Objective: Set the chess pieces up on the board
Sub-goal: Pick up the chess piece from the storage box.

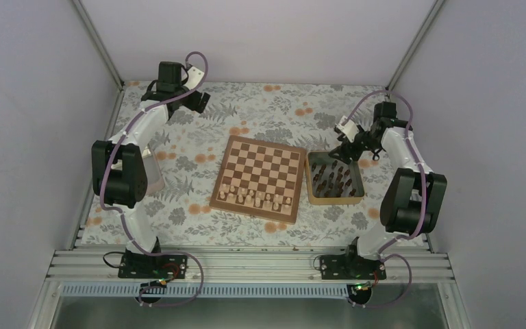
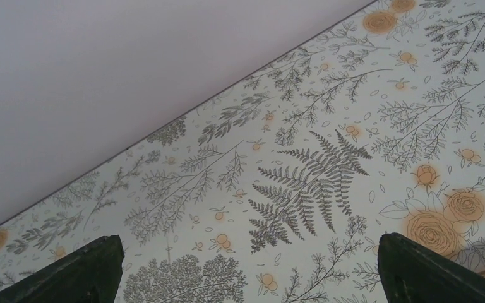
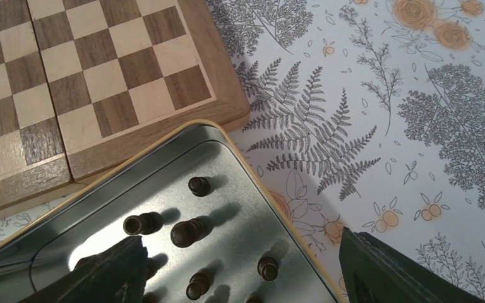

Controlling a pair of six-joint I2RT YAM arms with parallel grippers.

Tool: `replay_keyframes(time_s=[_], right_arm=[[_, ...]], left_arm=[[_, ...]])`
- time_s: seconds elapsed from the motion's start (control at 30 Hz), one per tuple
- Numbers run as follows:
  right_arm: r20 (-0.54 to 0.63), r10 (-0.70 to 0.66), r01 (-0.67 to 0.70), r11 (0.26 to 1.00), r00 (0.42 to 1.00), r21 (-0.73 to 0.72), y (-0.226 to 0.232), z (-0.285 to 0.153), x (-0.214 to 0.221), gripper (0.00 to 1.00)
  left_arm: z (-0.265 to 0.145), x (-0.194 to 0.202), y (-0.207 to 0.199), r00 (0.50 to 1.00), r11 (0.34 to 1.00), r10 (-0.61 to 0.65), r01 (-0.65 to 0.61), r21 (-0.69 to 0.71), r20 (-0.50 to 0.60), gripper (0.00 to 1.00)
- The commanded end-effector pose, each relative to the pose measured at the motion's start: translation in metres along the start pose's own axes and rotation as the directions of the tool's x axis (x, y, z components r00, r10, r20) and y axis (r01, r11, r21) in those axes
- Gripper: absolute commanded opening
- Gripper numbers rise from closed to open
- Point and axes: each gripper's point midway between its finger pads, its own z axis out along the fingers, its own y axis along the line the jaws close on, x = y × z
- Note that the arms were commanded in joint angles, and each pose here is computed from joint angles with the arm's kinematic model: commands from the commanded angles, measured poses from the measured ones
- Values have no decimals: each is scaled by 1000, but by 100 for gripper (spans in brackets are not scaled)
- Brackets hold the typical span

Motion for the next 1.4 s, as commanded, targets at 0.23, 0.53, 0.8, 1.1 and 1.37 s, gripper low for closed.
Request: replay_keyframes(time_s=[0.23, 0.53, 0.8, 1.1, 1.37], right_arm=[[-46, -31, 30, 999, 998, -32, 19, -2, 2, 70], [-196, -63, 49, 996, 979, -77, 53, 24, 28, 56], [-204, -68, 59, 997, 977, -53, 51, 35, 35, 55], [-208, -77, 70, 997, 975, -40, 41, 48, 38, 51], [-205, -76, 66, 996, 976, -55, 38, 54, 36, 48]], left_arm=[[-6, -13, 2, 1000, 999, 28, -28, -27, 13, 100], [0, -12, 0, 999, 997, 51, -51, -56, -5, 100], [0, -12, -2, 998, 996, 60, -61, -71, -5, 100], [-2, -10, -3, 998, 995, 64, -64, -75, -5, 100], [-3, -9, -3, 997, 994, 73, -73, -76, -6, 100]])
